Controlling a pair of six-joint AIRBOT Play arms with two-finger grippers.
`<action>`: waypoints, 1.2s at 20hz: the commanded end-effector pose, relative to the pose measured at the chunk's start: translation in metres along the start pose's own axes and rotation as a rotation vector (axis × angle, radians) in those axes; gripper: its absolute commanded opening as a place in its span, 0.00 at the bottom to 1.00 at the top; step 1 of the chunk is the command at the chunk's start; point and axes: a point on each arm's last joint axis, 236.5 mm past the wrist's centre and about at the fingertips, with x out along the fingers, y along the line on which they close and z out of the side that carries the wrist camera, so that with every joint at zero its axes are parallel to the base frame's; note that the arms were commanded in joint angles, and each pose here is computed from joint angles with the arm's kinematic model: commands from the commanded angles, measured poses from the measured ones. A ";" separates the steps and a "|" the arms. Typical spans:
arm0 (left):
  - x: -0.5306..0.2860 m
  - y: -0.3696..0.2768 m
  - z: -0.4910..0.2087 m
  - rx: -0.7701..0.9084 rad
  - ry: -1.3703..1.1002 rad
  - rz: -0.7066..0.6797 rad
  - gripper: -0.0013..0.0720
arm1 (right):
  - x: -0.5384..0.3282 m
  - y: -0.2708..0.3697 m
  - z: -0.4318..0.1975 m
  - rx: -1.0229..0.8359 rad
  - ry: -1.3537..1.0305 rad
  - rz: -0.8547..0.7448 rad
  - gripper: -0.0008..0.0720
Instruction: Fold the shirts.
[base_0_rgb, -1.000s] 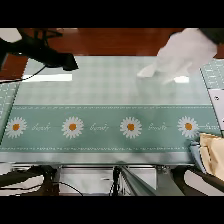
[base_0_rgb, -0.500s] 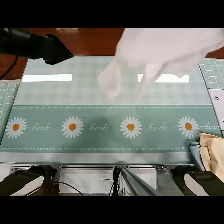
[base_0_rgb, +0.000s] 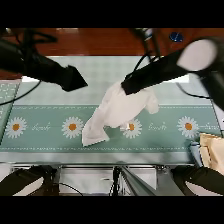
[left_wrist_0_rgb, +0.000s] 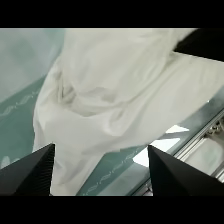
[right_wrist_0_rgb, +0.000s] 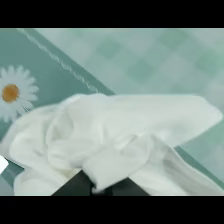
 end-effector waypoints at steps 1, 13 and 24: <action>0.040 0.003 -0.045 -0.044 0.147 -0.032 1.00 | 0.070 -0.048 -0.060 -0.061 0.329 -0.180 0.06; 0.063 0.100 -0.111 -0.092 0.269 0.073 0.99 | -0.082 -0.196 -0.067 0.158 0.183 -0.550 0.69; 0.129 0.115 -0.208 -0.407 0.293 -0.135 1.00 | -0.113 -0.249 -0.148 0.652 0.047 -0.211 0.69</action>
